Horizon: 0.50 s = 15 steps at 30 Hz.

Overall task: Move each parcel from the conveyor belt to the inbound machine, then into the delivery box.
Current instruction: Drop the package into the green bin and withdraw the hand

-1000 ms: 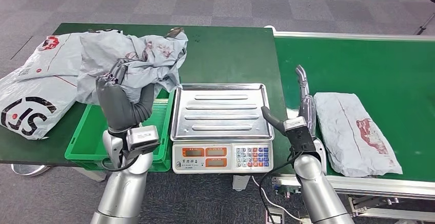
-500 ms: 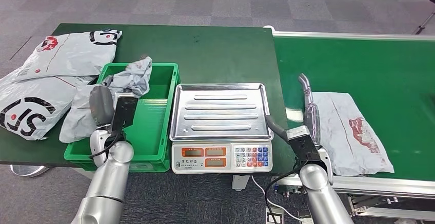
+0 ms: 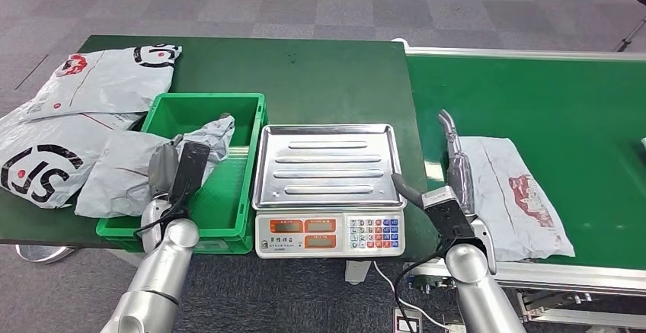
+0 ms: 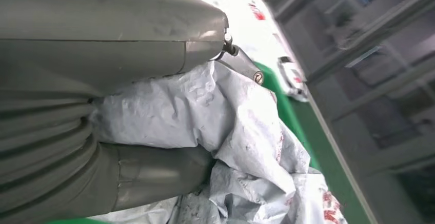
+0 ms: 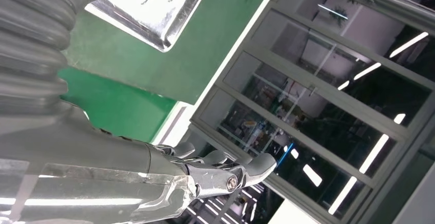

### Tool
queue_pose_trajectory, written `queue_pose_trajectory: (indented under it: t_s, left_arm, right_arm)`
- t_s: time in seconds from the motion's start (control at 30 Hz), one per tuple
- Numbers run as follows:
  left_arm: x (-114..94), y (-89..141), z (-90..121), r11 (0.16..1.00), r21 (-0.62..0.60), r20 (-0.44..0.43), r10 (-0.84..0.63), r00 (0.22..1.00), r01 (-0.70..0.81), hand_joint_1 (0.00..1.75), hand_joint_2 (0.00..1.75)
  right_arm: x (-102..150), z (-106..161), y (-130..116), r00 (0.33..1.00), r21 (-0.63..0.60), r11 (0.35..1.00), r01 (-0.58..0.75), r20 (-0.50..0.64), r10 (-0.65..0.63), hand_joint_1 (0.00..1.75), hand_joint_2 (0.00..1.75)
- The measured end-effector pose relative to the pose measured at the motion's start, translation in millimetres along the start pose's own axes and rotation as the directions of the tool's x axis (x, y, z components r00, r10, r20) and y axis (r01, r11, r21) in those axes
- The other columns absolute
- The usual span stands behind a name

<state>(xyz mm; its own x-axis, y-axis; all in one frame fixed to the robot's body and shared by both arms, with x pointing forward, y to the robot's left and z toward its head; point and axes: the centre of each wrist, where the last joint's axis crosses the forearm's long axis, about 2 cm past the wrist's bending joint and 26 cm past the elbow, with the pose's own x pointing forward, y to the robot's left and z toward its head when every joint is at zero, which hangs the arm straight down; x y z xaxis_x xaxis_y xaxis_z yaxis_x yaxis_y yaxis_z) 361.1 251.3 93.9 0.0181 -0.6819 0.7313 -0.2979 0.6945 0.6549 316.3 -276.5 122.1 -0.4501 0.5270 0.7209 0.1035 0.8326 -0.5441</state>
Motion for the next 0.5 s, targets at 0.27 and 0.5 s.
queue_pose_trajectory:
  t_s: [0.27, 0.5]
  left_arm:
    - [-6.5, 3.0, 3.9, 0.994, 0.092, 0.017, -0.057, 0.998, 0.055, 0.0, 0.87]
    - [-5.1, 5.1, 18.9, 0.977, 0.136, 0.136, 0.147, 0.98, -0.166, 0.0, 0.0]
  right_arm:
    - [1.4, -1.6, 0.4, 1.0, 0.007, 1.0, -0.017, -0.013, 0.017, 0.0, 1.75]
    - [0.3, -4.5, -2.4, 1.0, 0.004, 1.0, -0.019, -0.015, 0.019, 0.0, 1.75]
